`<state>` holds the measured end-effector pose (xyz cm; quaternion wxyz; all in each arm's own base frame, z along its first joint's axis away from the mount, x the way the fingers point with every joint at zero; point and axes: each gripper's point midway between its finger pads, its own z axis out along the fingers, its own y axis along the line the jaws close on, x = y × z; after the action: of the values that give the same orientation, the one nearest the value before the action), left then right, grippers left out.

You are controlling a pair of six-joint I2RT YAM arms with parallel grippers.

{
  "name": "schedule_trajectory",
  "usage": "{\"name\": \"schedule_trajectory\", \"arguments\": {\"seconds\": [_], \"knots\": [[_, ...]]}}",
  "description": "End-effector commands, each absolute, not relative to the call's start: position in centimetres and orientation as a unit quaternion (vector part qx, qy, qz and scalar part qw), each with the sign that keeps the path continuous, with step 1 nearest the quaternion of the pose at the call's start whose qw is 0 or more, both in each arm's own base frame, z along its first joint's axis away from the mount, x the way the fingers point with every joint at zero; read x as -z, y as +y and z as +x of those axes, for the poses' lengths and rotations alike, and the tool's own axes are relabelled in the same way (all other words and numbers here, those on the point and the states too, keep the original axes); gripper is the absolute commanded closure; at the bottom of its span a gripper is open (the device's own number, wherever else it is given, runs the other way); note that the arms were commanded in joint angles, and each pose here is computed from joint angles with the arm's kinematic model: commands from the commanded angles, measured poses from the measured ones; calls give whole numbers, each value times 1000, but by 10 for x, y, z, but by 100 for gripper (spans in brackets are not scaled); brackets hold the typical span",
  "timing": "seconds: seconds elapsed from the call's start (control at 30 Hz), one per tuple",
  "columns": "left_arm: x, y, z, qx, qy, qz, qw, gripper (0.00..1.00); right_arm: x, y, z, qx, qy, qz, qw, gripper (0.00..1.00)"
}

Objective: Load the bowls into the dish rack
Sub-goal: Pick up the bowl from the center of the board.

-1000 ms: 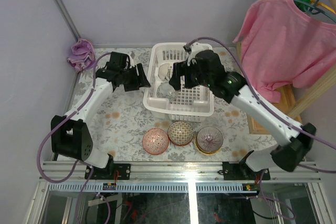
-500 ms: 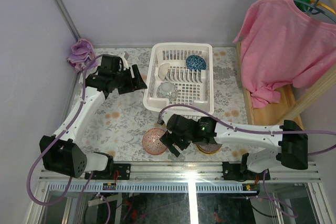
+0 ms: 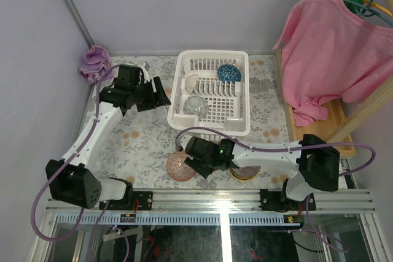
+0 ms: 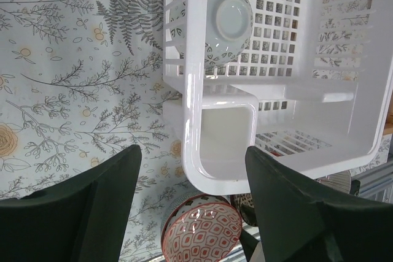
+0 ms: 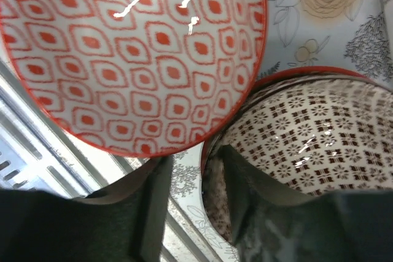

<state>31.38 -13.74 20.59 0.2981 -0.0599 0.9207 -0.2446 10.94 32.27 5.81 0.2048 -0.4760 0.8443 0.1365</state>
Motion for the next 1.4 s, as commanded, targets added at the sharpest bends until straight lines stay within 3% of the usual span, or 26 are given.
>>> {"name": "schedule_trajectory", "arguments": {"seconds": [0.0, 0.1, 0.37, 0.43, 0.5, 0.63, 0.8, 0.97, 1.07, 1.13, 1.37], "knots": [[-202, -134, 311, 239, 923, -65, 295, 32, -65, 337, 113, -152, 831, -489, 217, 65], [-201, -134, 311, 240, 923, -66, 295, 32, -70, 338, 115, -151, 829, -489, 223, 77], [-201, -134, 311, 240, 923, -67, 293, 32, -87, 335, 117, -154, 825, -487, 240, 75], [-201, -134, 311, 240, 922, -67, 294, 33, -90, 336, 117, -158, 824, -487, 242, 68], [-201, -134, 311, 241, 922, -68, 295, 33, -93, 335, 117, -157, 825, -486, 242, 52], [-202, -135, 310, 242, 922, -68, 295, 33, -97, 334, 118, -156, 824, -485, 246, 48], [-201, -135, 310, 242, 922, -69, 294, 33, -100, 334, 118, -161, 823, -484, 250, 59], [-202, -137, 310, 241, 922, -68, 295, 33, -94, 332, 116, -157, 825, -487, 239, 82], [-202, -138, 310, 241, 922, -67, 295, 33, -91, 329, 116, -153, 827, -486, 236, 88], [-203, -138, 310, 241, 922, -66, 295, 33, -92, 327, 117, -148, 828, -485, 238, 98], [-203, -138, 310, 240, 922, -65, 296, 33, -135, 327, 132, -153, 829, -451, 294, 100]]}}
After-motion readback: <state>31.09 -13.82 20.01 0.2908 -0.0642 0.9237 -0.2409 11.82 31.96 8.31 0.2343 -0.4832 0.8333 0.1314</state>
